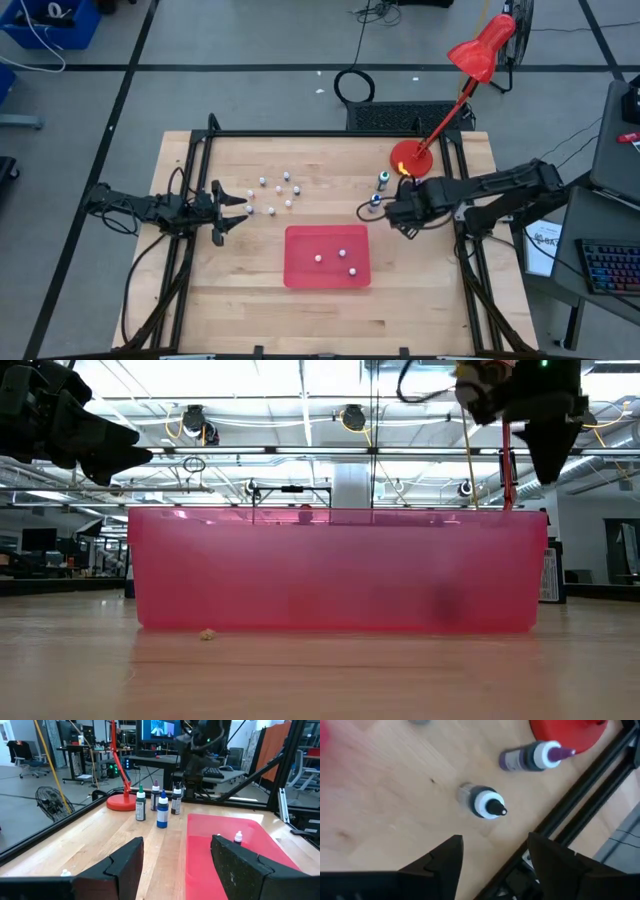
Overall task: Pick & Place food coloring
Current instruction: Put the large black food coloring bottle into the bin
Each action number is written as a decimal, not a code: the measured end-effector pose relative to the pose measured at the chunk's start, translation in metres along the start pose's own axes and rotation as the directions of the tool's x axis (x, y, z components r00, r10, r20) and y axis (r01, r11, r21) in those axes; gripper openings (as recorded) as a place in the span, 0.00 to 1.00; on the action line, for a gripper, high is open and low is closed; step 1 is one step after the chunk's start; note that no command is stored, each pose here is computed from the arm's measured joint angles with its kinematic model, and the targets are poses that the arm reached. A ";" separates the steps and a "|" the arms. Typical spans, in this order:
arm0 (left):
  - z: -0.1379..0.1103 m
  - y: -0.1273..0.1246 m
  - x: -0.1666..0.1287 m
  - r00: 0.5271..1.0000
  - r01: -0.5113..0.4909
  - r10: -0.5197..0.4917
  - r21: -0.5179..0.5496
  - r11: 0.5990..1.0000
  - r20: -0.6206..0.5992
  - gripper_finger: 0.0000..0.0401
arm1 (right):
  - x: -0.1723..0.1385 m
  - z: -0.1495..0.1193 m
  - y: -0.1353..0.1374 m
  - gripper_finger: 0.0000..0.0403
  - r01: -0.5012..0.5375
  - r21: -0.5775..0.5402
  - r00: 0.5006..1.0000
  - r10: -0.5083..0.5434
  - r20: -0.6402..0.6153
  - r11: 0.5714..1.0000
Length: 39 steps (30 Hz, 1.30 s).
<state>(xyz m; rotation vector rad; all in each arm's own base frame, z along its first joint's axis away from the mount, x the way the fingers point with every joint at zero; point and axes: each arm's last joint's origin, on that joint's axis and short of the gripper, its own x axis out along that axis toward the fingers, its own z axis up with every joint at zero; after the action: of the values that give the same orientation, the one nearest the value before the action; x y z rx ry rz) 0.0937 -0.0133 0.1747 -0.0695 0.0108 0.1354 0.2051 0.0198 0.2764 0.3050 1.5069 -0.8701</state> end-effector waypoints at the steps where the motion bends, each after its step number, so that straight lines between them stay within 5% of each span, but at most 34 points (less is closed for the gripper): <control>1: 0.000 0.000 0.000 1.000 0.000 0.000 0.000 1.000 0.000 0.58 | 0.005 0.001 0.000 0.54 0.002 0.001 1.000 -0.002 -0.005 1.000; 25: 0.000 0.000 0.000 1.000 0.000 0.000 0.000 1.000 0.000 0.58 | 0.103 0.016 0.003 0.56 -0.177 -0.010 0.982 0.176 -0.060 0.984; 34: 0.000 0.000 0.000 1.000 0.000 0.000 0.000 1.000 0.000 0.58 | 0.108 0.015 0.001 0.50 -0.184 0.001 0.980 0.183 -0.077 0.983; 39: 0.000 0.000 0.000 1.000 0.000 0.000 0.000 1.000 0.000 0.58 | 0.106 0.014 0.002 0.38 -0.203 -0.026 0.977 0.201 -0.064 0.979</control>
<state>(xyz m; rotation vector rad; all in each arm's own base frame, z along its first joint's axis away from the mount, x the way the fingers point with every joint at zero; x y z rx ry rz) 0.0937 -0.0133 0.1747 -0.0694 0.0110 0.1356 0.2005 -0.0208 0.1778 0.4567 1.5153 -0.6793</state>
